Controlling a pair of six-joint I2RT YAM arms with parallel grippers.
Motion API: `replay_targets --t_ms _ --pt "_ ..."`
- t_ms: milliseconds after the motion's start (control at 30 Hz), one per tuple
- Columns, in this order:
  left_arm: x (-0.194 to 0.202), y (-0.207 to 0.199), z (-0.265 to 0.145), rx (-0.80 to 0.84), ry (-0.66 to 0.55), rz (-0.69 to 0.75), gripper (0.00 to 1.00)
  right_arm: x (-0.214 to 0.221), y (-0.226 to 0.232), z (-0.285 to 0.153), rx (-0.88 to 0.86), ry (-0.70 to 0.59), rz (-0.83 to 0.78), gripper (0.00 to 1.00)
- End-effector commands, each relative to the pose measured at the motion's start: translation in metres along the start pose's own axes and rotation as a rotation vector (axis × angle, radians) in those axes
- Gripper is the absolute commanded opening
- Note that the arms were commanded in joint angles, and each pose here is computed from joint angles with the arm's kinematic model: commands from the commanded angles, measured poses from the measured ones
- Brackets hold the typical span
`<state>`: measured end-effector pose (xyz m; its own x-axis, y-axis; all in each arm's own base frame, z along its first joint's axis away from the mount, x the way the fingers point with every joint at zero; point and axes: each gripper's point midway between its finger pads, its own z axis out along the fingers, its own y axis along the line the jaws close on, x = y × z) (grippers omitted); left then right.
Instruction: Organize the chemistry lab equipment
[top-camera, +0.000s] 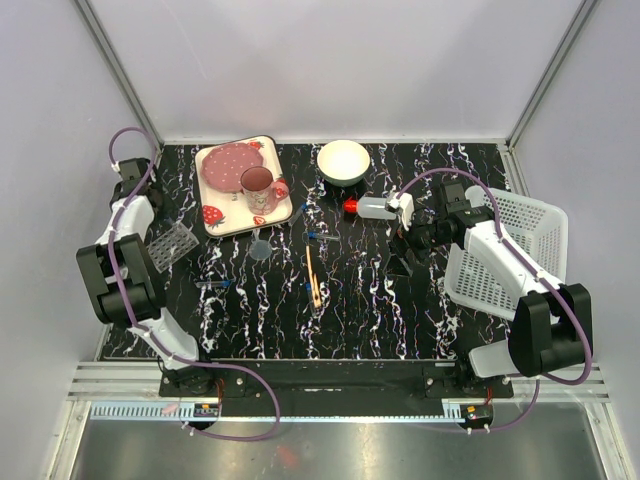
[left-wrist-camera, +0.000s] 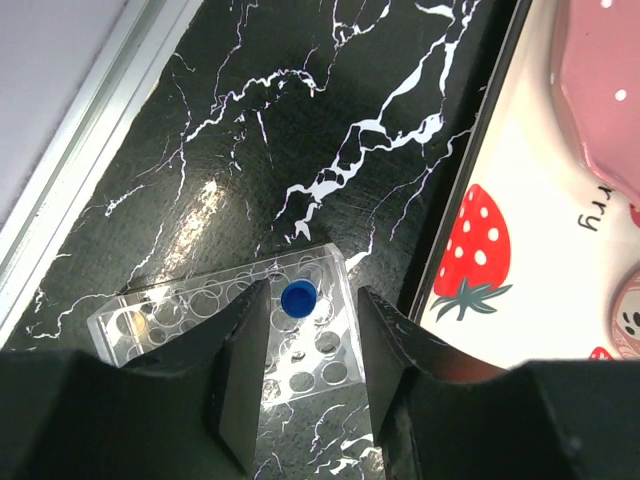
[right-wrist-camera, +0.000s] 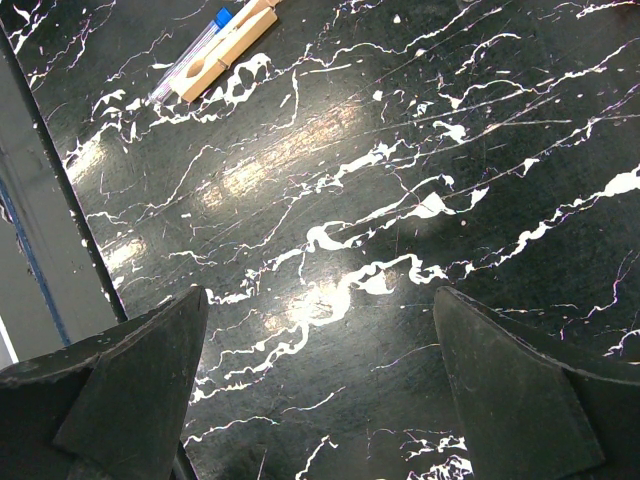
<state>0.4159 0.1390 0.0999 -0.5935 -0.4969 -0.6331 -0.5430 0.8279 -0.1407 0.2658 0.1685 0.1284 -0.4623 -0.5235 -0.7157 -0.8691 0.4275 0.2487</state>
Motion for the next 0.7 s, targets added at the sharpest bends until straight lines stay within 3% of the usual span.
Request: replay_targets --t_ms 0,267,667 --pt "-0.033 -0.005 -0.029 0.033 -0.12 0.009 0.44 0.001 -0.003 0.0 0.006 0.008 -0.02 1.0" --pt "-0.024 0.004 -0.016 -0.024 -0.07 0.011 0.5 0.002 -0.002 -0.001 0.007 0.011 -0.02 1.0" --pt "-0.019 -0.007 0.004 0.017 0.016 0.025 0.44 0.004 -0.003 0.001 0.001 0.02 -0.012 1.0"
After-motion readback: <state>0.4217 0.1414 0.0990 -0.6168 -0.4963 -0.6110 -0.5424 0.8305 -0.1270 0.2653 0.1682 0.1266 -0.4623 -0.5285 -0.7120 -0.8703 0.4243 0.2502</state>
